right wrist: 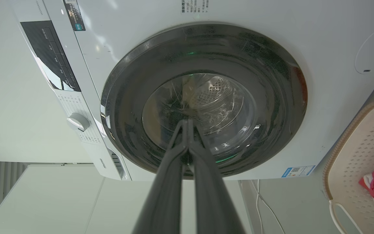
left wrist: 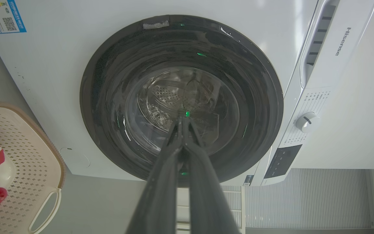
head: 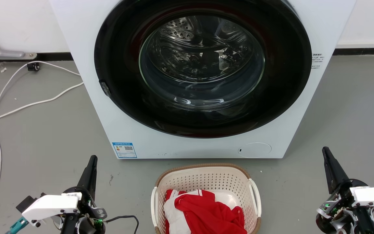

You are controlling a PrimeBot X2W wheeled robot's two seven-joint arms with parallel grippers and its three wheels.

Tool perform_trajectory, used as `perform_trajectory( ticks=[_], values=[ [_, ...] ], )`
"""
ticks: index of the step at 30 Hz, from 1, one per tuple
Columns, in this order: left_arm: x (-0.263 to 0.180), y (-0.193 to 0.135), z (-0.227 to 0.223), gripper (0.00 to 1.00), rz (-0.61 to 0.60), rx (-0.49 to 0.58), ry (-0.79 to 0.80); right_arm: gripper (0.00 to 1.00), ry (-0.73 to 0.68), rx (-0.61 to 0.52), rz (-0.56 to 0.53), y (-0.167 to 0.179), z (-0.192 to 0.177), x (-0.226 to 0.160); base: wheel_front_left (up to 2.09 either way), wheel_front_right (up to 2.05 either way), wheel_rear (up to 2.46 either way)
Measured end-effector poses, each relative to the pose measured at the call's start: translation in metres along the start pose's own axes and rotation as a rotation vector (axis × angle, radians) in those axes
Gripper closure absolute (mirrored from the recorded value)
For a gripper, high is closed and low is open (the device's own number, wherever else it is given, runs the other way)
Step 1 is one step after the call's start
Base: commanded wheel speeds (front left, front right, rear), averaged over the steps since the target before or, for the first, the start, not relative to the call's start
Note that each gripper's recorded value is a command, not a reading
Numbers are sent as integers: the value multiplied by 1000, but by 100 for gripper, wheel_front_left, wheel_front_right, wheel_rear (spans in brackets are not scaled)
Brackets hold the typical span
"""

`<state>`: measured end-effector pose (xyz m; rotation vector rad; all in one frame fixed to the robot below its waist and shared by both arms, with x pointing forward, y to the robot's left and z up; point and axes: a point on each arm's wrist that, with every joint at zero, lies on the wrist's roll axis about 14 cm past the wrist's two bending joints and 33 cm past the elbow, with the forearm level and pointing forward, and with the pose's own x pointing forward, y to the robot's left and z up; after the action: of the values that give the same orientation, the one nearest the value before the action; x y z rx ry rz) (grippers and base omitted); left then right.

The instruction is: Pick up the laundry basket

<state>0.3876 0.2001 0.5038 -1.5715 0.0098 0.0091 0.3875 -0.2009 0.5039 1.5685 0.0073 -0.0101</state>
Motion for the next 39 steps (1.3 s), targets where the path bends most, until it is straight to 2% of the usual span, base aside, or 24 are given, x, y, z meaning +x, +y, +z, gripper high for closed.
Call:
perform_trajectory(
  ticks=[25, 26, 31, 39],
  values=[
    [0, 0, 0, 100, 0, 0, 0, 100, 1, 1, 0, 0, 0, 0, 0, 0, 0],
    [0, 0, 0, 0, 0, 0, 0, 0, 1, 1, 0, 0, 0, 0, 0, 0, 0],
    [-10, 22, -2, 0, 65, -9, 1, 0, -3, 8, -63, -22, 0, -10, 0, 0, 0],
    [-9, 18, -10, 0, 54, 18, 2, 0, -10, 0, -47, -16, -4, -9, 0, 0, 0]
  ],
)
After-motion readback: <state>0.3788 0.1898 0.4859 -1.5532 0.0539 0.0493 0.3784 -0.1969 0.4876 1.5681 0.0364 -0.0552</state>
